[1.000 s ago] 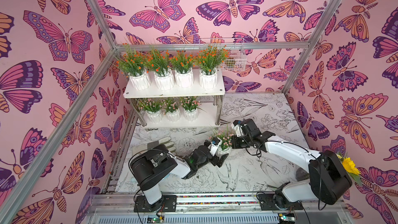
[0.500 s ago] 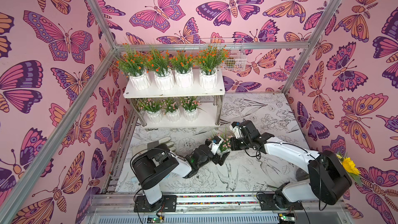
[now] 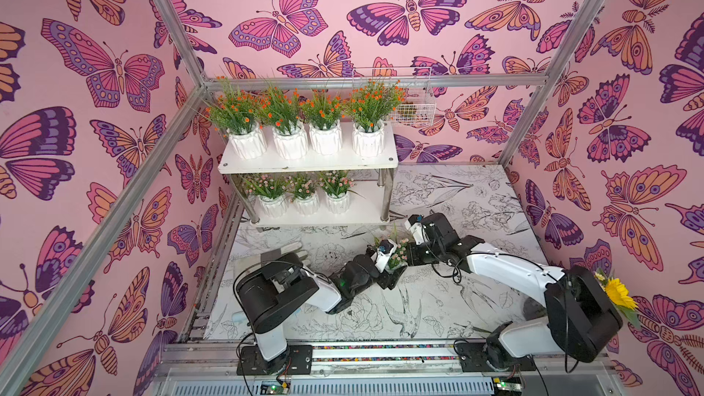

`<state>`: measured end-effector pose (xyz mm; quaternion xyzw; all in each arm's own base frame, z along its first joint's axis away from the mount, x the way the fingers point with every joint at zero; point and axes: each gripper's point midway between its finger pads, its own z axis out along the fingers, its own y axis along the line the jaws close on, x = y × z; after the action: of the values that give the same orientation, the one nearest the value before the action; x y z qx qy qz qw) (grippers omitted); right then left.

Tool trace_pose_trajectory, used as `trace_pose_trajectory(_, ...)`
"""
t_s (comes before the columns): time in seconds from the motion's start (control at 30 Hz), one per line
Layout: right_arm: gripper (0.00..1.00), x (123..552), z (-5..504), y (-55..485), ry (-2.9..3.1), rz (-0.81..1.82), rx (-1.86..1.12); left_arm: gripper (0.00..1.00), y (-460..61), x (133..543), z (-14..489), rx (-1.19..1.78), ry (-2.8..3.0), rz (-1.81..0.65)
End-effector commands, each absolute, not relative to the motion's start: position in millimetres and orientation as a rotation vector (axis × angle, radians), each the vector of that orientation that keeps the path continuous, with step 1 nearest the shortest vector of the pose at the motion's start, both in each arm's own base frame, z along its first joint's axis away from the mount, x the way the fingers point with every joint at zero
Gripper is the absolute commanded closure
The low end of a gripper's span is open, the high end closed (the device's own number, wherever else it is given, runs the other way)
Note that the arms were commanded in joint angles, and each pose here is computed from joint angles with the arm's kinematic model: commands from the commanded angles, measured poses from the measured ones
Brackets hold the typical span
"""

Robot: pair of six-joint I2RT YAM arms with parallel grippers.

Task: Place the baby's breath potted plants on the rack by color
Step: Pick up the baby's breath potted plant from the center of the board.

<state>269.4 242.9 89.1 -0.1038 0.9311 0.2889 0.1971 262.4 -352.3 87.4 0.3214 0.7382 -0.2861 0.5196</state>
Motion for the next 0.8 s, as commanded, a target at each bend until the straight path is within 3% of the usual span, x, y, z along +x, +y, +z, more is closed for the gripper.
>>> trace_pose_trajectory(0.0,0.97,262.3,87.6,242.9,2.612,0.817,-0.304,0.21,-347.9,263.3,73.8,0.762,1.818,-0.665)
trace_pose_trajectory(0.2,0.82,264.1,98.3,234.2,2.589,0.76,-0.291,0.28,-344.8,265.1,74.1,0.749,1.823,-0.646)
trace_pose_trajectory(0.4,0.58,267.5,118.8,216.0,2.542,0.671,-0.255,0.29,-341.1,266.3,75.3,0.74,1.822,-0.627)
trace_pose_trajectory(0.77,0.51,274.9,137.1,168.5,2.469,0.556,-0.084,0.3,-332.0,275.9,93.7,0.691,1.82,-0.552)
